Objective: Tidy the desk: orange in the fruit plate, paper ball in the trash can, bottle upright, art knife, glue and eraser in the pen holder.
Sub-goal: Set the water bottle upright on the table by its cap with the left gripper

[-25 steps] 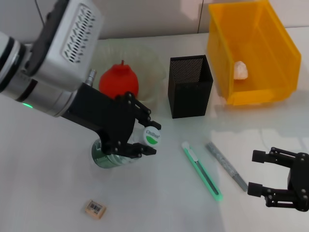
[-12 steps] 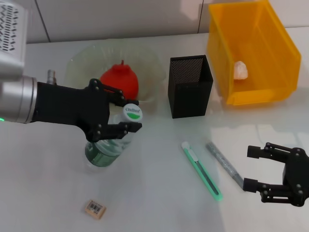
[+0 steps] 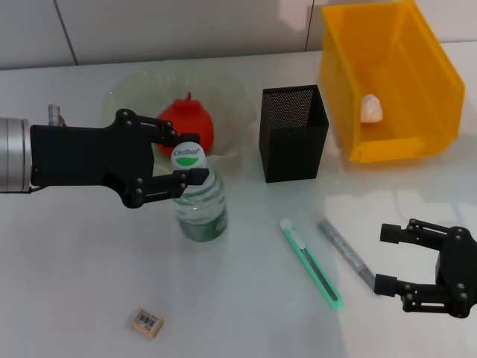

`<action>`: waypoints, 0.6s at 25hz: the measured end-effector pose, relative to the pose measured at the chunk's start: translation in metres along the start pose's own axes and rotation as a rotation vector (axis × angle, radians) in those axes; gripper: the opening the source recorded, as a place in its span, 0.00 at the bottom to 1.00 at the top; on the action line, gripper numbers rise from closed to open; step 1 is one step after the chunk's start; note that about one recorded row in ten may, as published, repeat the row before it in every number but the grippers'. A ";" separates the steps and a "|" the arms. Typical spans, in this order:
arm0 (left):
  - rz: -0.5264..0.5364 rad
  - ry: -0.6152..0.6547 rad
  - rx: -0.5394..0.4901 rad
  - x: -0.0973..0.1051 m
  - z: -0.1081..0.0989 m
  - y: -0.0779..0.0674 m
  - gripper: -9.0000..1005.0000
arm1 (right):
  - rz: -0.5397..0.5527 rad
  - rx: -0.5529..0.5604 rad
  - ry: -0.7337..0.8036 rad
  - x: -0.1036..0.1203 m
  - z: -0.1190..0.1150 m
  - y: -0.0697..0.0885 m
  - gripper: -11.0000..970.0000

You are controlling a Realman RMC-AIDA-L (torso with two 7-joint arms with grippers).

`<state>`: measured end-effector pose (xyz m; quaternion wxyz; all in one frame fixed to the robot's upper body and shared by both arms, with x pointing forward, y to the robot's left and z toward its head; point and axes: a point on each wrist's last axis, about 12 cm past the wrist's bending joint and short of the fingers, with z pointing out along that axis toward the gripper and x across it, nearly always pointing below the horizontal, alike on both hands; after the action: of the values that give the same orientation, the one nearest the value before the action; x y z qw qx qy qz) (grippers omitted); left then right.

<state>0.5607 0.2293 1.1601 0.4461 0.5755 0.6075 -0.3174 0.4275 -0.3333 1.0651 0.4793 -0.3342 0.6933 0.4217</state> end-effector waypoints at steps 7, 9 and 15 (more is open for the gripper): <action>-0.002 -0.004 -0.010 0.000 0.002 0.002 0.46 | -0.001 -0.001 -0.001 0.000 0.000 0.000 0.86; -0.002 -0.004 -0.012 -0.001 0.002 0.003 0.46 | -0.001 -0.001 -0.001 0.000 0.000 0.000 0.86; -0.003 -0.002 -0.026 0.000 0.000 0.004 0.47 | -0.002 0.004 -0.004 0.000 -0.001 0.000 0.86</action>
<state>0.5651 0.2294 1.1609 0.4537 0.5685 0.6118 -0.3109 0.4276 -0.3340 1.0656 0.4817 -0.3331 0.6929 0.4206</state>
